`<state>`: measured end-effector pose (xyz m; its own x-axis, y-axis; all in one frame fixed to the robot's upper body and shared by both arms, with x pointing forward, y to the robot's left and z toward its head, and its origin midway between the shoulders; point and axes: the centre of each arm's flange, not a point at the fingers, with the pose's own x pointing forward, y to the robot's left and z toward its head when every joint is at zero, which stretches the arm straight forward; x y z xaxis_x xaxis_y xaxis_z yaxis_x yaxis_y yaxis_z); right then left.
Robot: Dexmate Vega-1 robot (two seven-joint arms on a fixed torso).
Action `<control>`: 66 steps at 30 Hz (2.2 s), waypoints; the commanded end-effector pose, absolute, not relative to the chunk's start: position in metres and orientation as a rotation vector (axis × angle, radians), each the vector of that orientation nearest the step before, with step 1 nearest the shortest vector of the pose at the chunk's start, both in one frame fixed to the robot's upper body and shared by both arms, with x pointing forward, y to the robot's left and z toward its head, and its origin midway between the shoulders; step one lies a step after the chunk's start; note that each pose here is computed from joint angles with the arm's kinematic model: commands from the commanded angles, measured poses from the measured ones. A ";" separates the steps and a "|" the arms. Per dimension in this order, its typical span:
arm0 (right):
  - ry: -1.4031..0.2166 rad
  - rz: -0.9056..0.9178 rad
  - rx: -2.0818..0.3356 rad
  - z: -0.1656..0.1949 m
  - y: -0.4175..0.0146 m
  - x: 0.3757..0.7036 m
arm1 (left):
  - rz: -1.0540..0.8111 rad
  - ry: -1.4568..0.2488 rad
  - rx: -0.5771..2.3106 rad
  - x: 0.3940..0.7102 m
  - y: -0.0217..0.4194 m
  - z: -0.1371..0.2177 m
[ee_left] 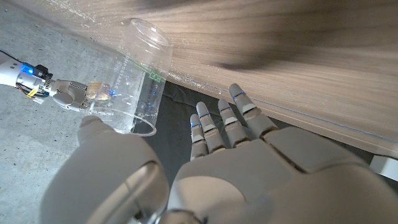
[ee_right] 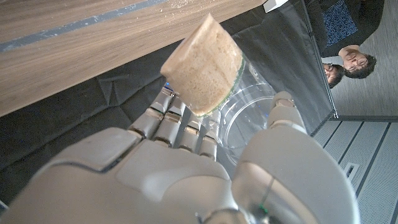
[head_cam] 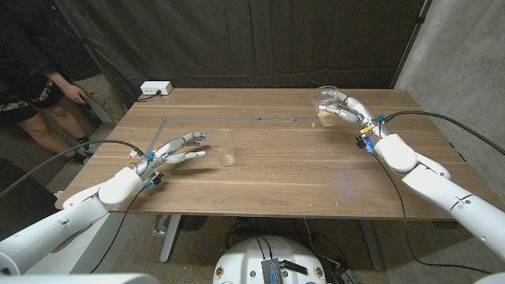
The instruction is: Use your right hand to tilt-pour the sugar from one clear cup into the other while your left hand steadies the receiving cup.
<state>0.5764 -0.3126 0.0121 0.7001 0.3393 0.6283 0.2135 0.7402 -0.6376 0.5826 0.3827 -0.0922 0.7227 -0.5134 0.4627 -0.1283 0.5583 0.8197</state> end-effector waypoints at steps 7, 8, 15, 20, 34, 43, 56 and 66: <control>-0.804 0.068 -0.745 0.012 -0.319 0.578 | -0.314 -0.762 0.965 0.599 0.360 -0.085; -0.805 0.070 -0.746 0.012 -0.320 0.578 | -0.320 -0.760 0.966 0.600 0.357 -0.086; -0.803 0.067 -0.743 0.012 -0.324 0.578 | -0.349 -0.753 0.975 0.605 0.348 -0.086; -0.802 0.067 -0.741 0.011 -0.327 0.578 | -0.371 -0.752 0.977 0.606 0.340 -0.087; -0.800 0.060 -0.732 0.007 -0.333 0.575 | -0.394 -0.751 0.979 0.611 0.328 -0.085; -0.796 0.059 -0.729 0.005 -0.334 0.574 | -0.418 -0.763 0.972 0.615 0.318 -0.084; -0.799 0.053 -0.730 0.007 -0.337 0.573 | -0.451 -0.783 0.960 0.621 0.305 -0.083; -0.790 0.051 -0.730 0.005 -0.339 0.572 | -0.464 -0.793 0.936 0.626 0.297 -0.084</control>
<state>0.5731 -0.3365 0.0059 0.7109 0.3085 0.6321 0.2191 0.7568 -0.6158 0.6212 0.3068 -0.0828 0.6500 -0.6514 0.3913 0.0051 0.5187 0.8550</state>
